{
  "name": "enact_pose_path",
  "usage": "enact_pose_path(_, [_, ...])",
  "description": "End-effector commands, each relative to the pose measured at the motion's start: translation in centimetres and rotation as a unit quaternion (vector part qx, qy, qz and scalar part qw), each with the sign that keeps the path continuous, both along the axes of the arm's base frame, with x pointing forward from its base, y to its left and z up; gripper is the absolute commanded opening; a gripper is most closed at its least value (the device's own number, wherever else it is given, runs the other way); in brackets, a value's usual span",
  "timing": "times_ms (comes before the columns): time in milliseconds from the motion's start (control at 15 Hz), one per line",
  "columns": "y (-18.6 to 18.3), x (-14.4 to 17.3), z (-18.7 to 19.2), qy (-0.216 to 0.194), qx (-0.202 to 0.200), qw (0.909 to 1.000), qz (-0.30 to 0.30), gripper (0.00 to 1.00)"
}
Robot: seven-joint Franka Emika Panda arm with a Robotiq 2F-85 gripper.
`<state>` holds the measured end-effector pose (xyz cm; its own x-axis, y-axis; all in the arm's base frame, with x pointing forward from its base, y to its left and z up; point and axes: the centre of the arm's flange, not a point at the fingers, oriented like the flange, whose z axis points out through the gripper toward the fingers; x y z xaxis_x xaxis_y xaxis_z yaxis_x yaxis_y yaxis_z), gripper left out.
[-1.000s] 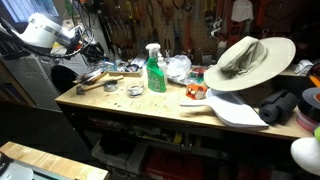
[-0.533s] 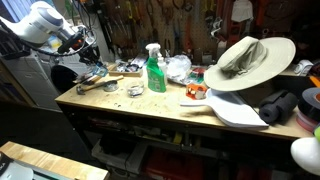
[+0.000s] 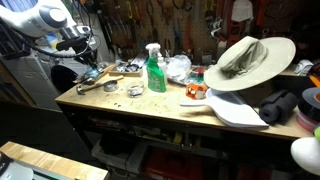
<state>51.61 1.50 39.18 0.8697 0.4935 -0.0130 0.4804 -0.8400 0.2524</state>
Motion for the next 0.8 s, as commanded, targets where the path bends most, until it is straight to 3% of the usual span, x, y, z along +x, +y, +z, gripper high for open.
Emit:
enact_pose_path(0, [-0.1, 0.0, 0.0, 0.0, 0.002, 1.0, -0.001, 0.12])
enact_pose_path(133, [-0.1, 0.0, 0.0, 0.0, 0.003, 1.0, -0.002, 0.12])
enact_pose_path(200, [-0.1, 0.0, 0.0, 0.0, 0.003, 1.0, -0.002, 0.05])
enact_pose_path(467, [-0.2, 2.5, 0.3, 0.037, 0.064, 0.9958, -0.054, 0.04])
enact_pose_path(733, [-0.9, 4.9, 0.2, 0.05, 0.13, 0.9844, -0.107, 0.04])
